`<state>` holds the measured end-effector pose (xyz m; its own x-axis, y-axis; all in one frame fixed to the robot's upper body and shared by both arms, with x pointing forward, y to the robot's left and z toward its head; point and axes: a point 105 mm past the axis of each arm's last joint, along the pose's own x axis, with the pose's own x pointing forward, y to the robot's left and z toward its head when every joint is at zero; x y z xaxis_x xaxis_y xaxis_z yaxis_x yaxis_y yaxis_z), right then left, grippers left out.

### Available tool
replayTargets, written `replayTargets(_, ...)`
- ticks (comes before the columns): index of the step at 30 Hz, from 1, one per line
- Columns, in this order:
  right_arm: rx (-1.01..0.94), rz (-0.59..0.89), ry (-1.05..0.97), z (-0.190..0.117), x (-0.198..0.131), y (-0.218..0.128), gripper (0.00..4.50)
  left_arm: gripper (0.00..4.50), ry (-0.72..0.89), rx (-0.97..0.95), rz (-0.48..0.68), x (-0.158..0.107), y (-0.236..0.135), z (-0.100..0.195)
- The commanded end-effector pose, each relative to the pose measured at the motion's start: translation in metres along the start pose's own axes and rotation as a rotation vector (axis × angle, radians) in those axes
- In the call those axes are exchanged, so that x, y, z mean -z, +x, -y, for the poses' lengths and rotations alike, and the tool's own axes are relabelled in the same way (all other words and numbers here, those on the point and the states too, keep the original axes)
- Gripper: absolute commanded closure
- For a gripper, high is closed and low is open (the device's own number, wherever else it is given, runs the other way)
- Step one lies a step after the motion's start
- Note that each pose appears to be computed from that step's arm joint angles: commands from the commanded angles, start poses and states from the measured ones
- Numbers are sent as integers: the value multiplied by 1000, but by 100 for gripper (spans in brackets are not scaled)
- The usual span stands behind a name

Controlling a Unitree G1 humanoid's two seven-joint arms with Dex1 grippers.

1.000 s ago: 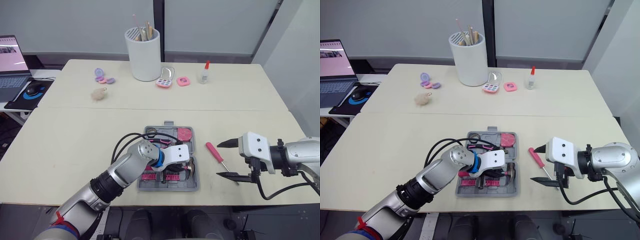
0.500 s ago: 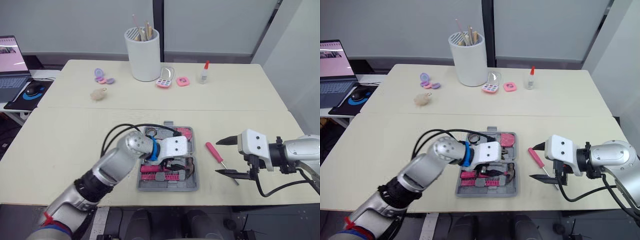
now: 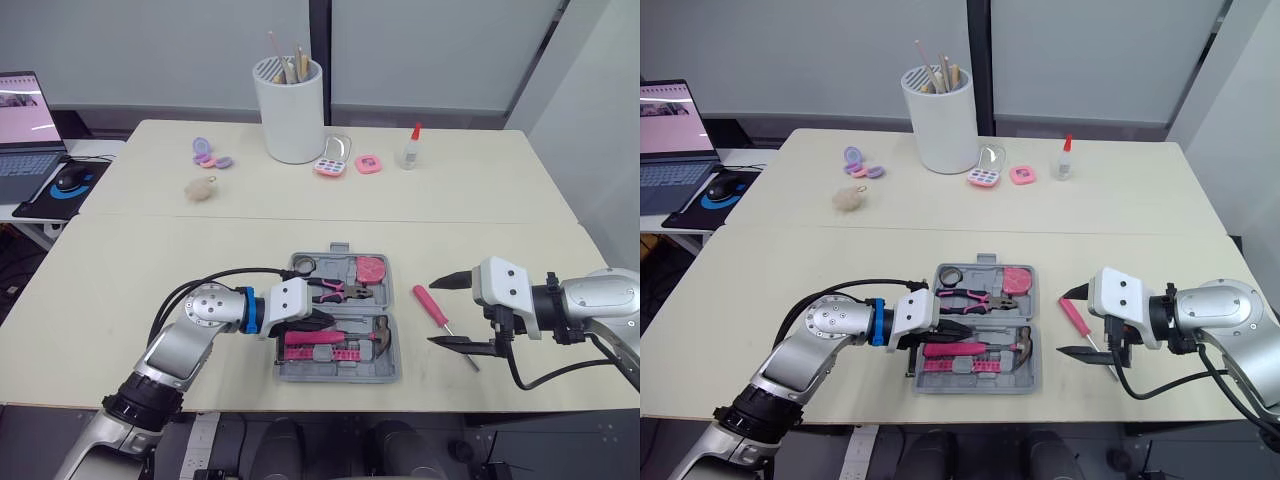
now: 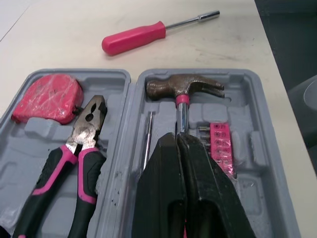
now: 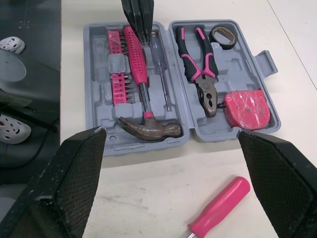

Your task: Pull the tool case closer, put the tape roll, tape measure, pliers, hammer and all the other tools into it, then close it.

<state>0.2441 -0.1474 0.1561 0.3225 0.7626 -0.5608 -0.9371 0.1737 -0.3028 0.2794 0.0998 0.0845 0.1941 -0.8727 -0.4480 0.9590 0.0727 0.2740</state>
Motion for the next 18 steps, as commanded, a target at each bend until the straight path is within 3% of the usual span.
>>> replayTargets(1, 22, 1, -50, 5, -8, -7, 0, 447, 28, 3, 0, 4, 5, 2)
replayTargets(18, 41, -9, -46, 9, -7, -9, 0, 447, -3, 58, -154, 56, 24, 21)
